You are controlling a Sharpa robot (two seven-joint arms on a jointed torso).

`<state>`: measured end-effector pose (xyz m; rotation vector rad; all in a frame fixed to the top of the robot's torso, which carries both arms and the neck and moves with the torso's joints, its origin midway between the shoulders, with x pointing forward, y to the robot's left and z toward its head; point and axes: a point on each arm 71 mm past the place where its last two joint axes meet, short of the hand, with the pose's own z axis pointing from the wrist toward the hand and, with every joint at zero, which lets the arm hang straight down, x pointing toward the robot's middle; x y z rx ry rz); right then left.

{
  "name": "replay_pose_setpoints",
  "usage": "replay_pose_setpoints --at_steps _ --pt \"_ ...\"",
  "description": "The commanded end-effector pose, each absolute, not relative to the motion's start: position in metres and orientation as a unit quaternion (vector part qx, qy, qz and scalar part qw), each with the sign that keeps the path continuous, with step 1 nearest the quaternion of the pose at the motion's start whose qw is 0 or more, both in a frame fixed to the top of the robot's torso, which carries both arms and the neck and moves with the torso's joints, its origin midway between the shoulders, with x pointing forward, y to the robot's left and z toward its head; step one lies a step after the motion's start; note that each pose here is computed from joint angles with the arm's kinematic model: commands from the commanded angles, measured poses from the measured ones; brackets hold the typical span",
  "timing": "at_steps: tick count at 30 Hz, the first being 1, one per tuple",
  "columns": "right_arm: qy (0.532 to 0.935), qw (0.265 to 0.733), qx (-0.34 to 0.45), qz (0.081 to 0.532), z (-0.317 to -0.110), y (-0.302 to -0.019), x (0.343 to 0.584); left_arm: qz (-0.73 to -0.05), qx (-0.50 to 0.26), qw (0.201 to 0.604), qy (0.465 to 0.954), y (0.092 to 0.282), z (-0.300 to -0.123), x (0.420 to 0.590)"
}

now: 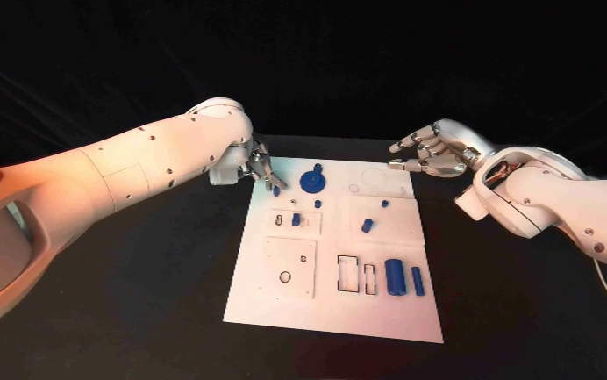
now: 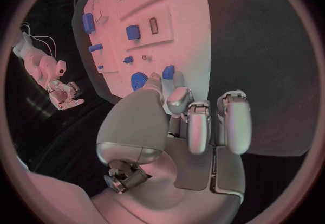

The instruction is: Assemble the parts on the task board

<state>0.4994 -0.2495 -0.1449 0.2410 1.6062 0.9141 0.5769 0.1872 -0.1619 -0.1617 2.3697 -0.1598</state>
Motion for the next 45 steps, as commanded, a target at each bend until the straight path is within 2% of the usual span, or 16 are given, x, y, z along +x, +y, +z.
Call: replay_pose_setpoints --at_steps 1,19,30,37,45 --pt "0.695 0.592 0.098 0.397 -0.146 -0.248 0.499 -0.071 -0.058 0.367 0.926 0.184 -0.163 0.576" --pt "0.695 0.591 0.098 0.398 -0.146 -0.248 0.499 -0.086 -0.057 0.357 0.928 0.182 -0.17 0.575" --pt "0.697 0.589 0.098 0.398 -0.146 -0.248 0.499 -0.115 -0.077 0.38 0.915 0.184 -0.167 0.574" --pt "0.698 0.588 0.098 0.397 -0.147 -0.249 0.499 -0.141 -0.099 0.397 0.901 0.19 -0.162 0.564" --pt "0.699 0.587 0.1 0.396 -0.148 -0.249 0.499 -0.161 -0.114 0.419 0.886 0.194 -0.159 0.54"
